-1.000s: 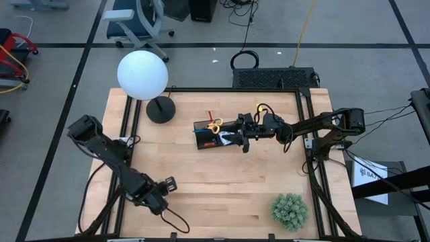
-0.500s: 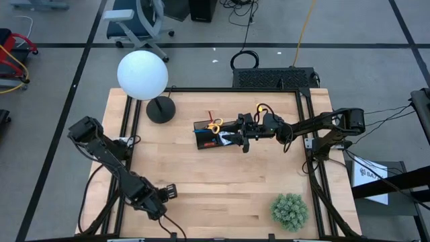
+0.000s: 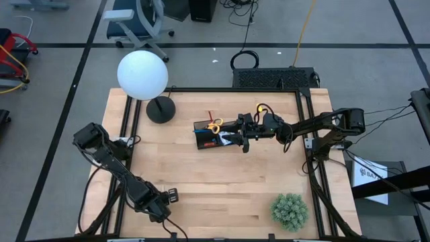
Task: Pick and place office supplies into organizer
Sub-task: Put the light pink pen into the desk organizer
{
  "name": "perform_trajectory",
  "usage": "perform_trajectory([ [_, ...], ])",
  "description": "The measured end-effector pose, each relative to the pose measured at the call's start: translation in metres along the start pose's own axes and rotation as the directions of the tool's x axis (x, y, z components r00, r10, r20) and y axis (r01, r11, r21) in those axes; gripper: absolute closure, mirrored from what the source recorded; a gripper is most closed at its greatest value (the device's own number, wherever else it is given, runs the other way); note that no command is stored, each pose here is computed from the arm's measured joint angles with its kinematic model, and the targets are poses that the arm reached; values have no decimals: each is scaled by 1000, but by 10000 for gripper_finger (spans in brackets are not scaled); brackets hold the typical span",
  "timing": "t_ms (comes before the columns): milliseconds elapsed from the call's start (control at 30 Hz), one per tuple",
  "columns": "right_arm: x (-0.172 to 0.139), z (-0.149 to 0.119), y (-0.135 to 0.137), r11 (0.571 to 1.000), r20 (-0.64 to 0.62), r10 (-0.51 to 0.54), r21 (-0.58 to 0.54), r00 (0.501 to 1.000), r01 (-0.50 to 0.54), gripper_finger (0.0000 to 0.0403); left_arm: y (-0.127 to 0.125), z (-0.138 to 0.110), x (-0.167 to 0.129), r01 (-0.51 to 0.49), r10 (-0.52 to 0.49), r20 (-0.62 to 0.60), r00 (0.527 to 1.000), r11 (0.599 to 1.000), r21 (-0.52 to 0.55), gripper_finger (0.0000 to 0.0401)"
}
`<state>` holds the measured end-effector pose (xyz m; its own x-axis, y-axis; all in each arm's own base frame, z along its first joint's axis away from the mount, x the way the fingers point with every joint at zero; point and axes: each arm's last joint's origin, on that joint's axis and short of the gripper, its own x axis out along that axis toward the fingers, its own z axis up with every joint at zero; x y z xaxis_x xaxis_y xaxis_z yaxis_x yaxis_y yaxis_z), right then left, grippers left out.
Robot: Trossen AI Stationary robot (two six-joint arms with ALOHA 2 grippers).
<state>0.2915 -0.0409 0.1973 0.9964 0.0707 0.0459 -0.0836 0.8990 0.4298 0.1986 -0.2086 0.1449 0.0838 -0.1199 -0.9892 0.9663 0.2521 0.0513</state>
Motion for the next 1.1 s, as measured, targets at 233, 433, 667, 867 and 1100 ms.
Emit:
perform_trajectory([
  [233, 0, 0, 0, 1000, 0, 0, 0, 1000, 0, 216, -2, 4, 10, 27, -27, -3, 1000, 999, 43, 277],
  [433, 0, 0, 0, 1000, 0, 0, 0, 1000, 0, 216, -2, 4, 11, 25, -25, 0, 1000, 997, 79, 277],
  [667, 0, 0, 0, 1000, 0, 0, 0, 1000, 0, 216, -2, 4, 11, 24, -25, 2, 1000, 991, 134, 304],
  [867, 0, 0, 0, 1000, 0, 0, 0, 1000, 0, 216, -1, 5, 12, 17, -19, 11, 1000, 987, 161, 363],
  [1100, 0, 0, 0, 1000, 0, 0, 0, 1000, 0, 216, -1, 5, 12, 19, -20, 10, 1000, 988, 154, 395],
])
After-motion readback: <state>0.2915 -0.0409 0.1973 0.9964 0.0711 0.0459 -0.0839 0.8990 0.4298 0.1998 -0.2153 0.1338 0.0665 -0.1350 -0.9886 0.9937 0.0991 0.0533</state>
